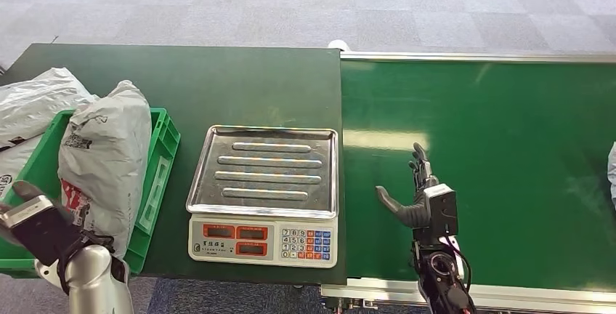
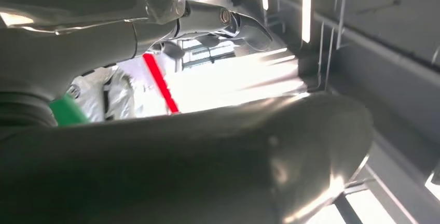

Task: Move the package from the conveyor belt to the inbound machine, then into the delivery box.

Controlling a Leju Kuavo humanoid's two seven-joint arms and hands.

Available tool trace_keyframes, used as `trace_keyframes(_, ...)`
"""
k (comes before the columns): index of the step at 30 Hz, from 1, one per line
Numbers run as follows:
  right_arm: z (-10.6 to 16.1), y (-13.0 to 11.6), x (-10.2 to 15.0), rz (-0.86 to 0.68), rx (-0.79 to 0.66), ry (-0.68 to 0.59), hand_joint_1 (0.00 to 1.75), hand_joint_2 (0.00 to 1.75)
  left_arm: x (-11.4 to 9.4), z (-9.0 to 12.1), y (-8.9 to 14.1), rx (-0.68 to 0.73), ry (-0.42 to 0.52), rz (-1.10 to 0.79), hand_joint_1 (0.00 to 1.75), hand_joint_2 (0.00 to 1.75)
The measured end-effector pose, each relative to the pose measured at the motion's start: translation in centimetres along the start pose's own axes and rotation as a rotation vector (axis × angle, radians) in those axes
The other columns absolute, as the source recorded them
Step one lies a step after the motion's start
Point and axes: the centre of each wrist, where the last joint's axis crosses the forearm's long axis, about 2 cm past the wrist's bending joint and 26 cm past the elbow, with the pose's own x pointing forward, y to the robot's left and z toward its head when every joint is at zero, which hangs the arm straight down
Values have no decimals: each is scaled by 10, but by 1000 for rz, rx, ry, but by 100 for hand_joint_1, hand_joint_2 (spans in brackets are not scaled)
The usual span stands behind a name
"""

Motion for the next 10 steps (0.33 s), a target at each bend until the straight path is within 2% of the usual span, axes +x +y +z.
trace_keyframes(10,-1,0,-1,-9,1,3,0,175,9,-19,9,46,-86,-29,0,0)
